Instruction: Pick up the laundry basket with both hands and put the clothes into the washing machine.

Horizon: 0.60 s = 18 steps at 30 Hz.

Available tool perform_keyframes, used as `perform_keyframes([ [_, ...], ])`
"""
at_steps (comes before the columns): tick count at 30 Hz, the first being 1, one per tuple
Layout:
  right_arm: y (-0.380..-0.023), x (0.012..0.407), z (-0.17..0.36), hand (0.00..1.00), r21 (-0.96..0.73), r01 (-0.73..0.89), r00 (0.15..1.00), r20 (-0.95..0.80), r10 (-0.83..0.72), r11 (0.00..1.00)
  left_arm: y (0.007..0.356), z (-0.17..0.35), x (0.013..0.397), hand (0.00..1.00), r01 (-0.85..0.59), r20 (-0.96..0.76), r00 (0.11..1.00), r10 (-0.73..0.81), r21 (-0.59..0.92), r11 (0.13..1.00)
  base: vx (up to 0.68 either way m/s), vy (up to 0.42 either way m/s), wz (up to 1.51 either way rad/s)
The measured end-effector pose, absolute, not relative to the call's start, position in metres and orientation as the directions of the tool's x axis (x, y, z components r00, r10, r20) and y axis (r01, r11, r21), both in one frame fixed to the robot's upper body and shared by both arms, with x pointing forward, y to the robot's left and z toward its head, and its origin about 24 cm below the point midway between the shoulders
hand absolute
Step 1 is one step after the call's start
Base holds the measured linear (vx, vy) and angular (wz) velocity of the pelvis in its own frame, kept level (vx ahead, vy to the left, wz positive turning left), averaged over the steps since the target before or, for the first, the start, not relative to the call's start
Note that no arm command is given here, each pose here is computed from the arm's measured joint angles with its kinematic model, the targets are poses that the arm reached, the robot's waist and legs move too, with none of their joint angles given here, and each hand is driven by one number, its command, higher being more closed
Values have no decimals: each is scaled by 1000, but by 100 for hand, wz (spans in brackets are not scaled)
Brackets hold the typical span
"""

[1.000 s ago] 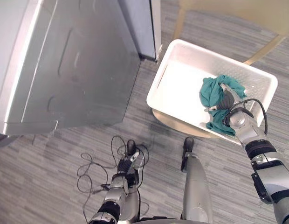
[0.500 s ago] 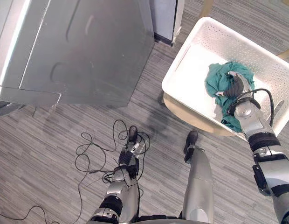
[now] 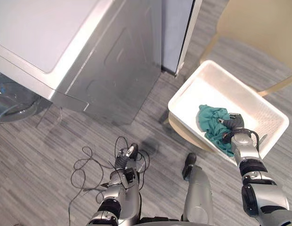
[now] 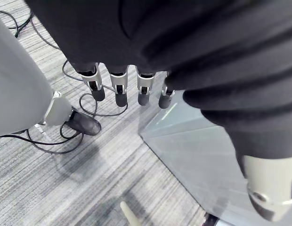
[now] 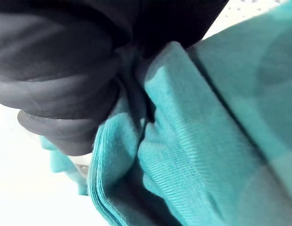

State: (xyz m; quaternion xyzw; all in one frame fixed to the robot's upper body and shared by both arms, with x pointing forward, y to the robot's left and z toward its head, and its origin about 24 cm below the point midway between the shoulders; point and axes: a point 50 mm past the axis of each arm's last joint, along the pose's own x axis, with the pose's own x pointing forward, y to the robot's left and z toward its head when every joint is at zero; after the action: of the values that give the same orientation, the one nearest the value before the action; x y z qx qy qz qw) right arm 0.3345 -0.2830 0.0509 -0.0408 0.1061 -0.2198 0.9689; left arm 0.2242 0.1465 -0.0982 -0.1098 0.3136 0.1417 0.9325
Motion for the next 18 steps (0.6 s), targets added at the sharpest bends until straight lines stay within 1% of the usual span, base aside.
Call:
perform_keyframes([
  [2, -291, 330, 55, 100, -10, 485, 861, -169, -479, 875, 150, -113, 205, 0, -362, -682, 702, 205, -94, 927, 70, 1, -34],
  [4, -296, 325, 63, 100, 62, 525, 847, -129, -515, 849, 159, -128, 180, 0, -423, -745, 624, 235, -70, 903, 113, 3, -30],
  [5, -294, 324, 65, 100, 79, 533, 845, -114, -523, 843, 162, -132, 172, 0, -446, -762, 598, 248, -60, 893, 114, 4, -32],
  [7, -291, 321, 73, 100, 164, 556, 830, -58, -554, 815, 177, -140, 155, 0, -525, -797, 529, 291, -38, 850, 125, 10, -32],
  [9, -288, 319, 75, 100, 218, 563, 822, -41, -569, 797, 184, -144, 144, 0, -571, -814, 490, 312, -29, 820, 123, 29, -30],
  [10, -283, 318, 74, 100, 255, 562, 818, -36, -574, 787, 192, -148, 130, 0, -625, -834, 438, 336, -14, 781, 107, 37, -34],
  [13, -279, 310, 80, 100, 285, 558, 812, 8, -584, 779, 203, -152, 112, 0, -685, -850, 377, 368, 12, 729, 62, 20, -18],
  [16, -279, 306, 98, 100, 303, 535, 805, 98, -584, 789, 211, -148, 112, 0, -726, -832, 377, 407, 8, 688, 22, 8, -5],
  [17, -278, 301, 114, 100, 313, 517, 794, 174, -583, 797, 218, -137, 118, 0, -732, -790, 428, 440, -17, 681, 0, 0, 0],
  [18, -278, 298, 120, 100, 310, 513, 786, 206, -584, 800, 221, -131, 123, 0, -729, -764, 456, 456, -27, 684, -12, 5, -6],
])
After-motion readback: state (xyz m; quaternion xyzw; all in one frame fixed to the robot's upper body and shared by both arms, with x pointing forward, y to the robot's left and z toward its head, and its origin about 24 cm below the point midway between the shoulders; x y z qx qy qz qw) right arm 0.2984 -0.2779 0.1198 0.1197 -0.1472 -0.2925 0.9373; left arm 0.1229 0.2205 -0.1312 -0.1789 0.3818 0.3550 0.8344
